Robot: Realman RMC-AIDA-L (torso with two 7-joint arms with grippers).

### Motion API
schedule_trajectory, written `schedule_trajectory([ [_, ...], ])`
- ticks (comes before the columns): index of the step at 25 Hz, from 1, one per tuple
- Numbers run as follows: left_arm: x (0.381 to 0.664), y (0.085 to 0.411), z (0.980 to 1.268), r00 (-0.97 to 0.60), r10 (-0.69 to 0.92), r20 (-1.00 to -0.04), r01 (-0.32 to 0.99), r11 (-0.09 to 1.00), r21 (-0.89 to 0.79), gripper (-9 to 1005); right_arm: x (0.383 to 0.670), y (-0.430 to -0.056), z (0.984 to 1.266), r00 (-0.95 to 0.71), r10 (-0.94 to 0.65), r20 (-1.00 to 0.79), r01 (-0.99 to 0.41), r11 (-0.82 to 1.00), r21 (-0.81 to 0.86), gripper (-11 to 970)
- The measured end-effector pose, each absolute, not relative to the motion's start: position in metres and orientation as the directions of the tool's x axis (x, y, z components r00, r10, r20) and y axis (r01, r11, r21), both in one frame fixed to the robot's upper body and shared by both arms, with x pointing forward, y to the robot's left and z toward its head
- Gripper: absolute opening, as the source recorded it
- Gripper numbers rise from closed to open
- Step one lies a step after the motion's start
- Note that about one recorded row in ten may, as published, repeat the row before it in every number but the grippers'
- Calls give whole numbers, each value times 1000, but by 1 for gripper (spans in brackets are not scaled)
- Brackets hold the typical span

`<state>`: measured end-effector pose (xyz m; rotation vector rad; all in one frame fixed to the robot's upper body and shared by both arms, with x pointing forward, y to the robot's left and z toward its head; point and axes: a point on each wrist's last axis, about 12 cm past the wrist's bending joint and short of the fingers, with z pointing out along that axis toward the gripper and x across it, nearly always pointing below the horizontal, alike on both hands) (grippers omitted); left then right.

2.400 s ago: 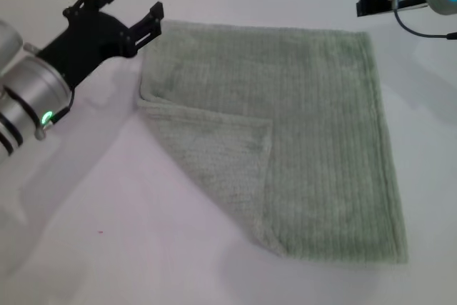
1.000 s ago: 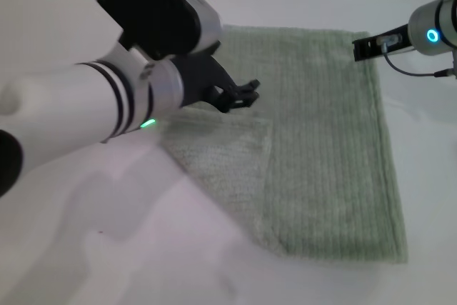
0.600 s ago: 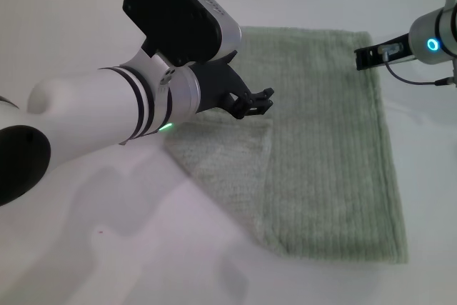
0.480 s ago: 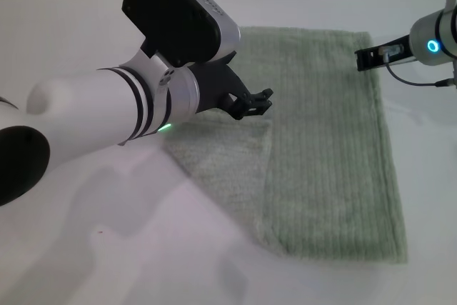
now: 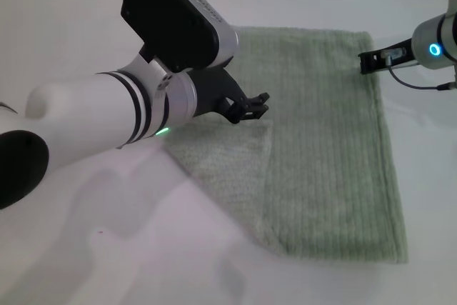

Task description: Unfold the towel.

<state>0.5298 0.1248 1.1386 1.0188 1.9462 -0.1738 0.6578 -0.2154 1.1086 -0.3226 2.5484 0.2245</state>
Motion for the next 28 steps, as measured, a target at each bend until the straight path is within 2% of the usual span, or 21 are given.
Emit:
schedule_trajectory([
  [28, 525, 112, 1137, -189, 632, -752, 754, 584, 301, 844, 657, -218, 1105, -822, -185, -539, -269, 960, 81, -1],
])
